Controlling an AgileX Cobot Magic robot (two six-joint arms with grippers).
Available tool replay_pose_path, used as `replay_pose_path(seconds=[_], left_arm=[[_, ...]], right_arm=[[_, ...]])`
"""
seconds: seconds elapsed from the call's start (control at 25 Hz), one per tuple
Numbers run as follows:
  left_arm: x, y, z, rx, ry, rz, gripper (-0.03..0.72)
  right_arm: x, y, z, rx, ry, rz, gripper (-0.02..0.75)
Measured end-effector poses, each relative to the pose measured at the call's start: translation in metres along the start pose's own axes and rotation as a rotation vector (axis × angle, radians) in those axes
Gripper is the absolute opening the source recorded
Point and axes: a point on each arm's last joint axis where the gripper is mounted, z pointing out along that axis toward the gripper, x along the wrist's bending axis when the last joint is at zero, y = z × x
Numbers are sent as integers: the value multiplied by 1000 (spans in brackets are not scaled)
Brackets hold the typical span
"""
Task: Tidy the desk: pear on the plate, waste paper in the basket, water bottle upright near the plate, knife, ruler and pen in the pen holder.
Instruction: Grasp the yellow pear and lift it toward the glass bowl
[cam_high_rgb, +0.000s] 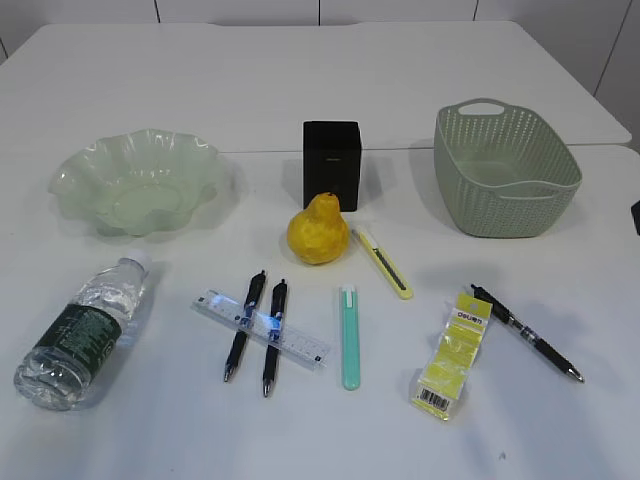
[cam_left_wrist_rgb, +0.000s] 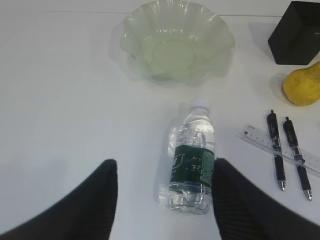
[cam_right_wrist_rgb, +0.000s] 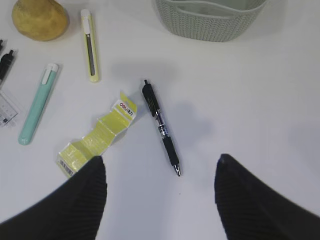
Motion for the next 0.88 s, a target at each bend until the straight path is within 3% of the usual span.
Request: replay_pose_path(seconds=[0.24,0.36,0.4,0.44,0.72,0.88], left_arm=[[-13,21,29,94,-60,62,409],[-20,33,56,190,-70,104,408],[-22,39,80,285,-68,107,408],[-22,39,80,285,-68,107,408],[-28,62,163,570,-61,112,423],[-39,69,199,619,-69,149,477]], right_arm=[[1,7,17,55,48,28,501],[1,8,20,62,59,30,501],[1,8,20,64,63,31,501],[1,8,20,64,63,31,501],[2,9,21,86,78,37,501],[1,9,30,143,90,41,501]])
